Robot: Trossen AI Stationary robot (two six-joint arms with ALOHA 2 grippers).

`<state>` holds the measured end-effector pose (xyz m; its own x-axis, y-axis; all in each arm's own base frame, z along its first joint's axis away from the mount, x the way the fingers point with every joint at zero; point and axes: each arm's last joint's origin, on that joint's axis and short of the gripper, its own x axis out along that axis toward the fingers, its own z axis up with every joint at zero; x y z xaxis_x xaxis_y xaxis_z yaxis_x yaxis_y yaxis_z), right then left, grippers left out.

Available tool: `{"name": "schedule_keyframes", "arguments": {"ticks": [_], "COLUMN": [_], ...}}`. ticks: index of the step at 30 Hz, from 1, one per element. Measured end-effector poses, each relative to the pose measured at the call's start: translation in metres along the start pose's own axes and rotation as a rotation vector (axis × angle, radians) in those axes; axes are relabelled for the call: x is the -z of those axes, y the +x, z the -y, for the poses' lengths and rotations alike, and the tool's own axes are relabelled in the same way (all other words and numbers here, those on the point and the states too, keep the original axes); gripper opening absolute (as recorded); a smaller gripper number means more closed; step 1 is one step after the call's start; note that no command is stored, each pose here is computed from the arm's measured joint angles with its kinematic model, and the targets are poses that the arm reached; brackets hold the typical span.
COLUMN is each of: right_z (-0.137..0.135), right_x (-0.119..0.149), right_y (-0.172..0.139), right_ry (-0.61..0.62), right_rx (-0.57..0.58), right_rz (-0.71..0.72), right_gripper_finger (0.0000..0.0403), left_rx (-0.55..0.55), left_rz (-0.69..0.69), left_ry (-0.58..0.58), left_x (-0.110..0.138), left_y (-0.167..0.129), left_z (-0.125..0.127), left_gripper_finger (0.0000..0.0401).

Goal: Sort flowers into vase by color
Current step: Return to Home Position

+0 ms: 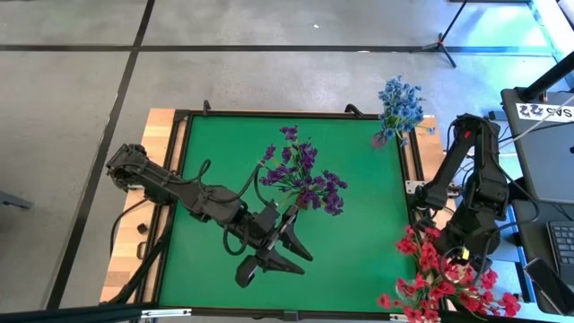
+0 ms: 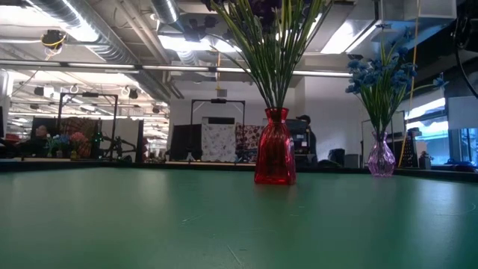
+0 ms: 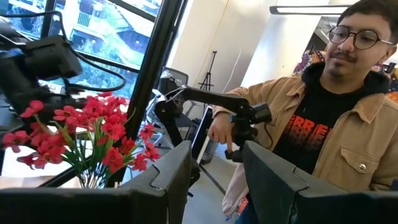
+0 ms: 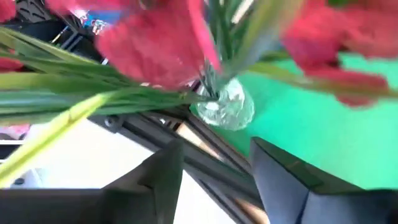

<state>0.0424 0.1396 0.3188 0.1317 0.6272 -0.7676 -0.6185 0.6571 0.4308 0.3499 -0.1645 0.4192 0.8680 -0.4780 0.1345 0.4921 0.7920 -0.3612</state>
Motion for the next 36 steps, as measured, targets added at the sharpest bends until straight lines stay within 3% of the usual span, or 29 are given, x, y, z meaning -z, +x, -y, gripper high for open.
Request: {"name": "schedule_keyframes", "arguments": {"ticks": [10, 16, 20, 28, 32, 36], "right_z": [0.01, 0.017, 0.024, 0.029, 0.026, 0.027], "right_x": [0.017, 0.027, 0.033, 0.026, 0.018, 0.011], "right_y": [-0.031, -0.047, -0.059, -0.074, -0.075, -0.075], "right_ry": [0.117, 0.137, 0.137, 0.055, 0.021, 0.064], "right_rx": [-0.075, -0.104, -0.077, 0.089, 0.149, 0.209], "right_rz": [0.047, 0.087, 0.19, 0.523, 0.62, 0.69], "right_gripper_finger": [0.0102, 0.0047, 0.0007, 0.0007, 0.0006, 0.0003], "left_rx": [0.042, 0.075, 0.116, 0.167, 0.194, 0.206], "left_rz": [-0.026, -0.05, -0.09, -0.145, -0.165, -0.177], "left_ry": [0.05, 0.079, 0.084, 0.106, 0.104, 0.104], "left_x": [-0.001, -0.007, -0.012, -0.028, -0.04, -0.052], "left_y": [-0.001, -0.003, -0.007, -0.021, -0.034, -0.05], "left_z": [-0.005, -0.023, -0.041, -0.085, -0.113, -0.141], "left_gripper_finger": [0.0143, 0.0143, 0.0143, 0.0143, 0.0143, 0.0143]}}
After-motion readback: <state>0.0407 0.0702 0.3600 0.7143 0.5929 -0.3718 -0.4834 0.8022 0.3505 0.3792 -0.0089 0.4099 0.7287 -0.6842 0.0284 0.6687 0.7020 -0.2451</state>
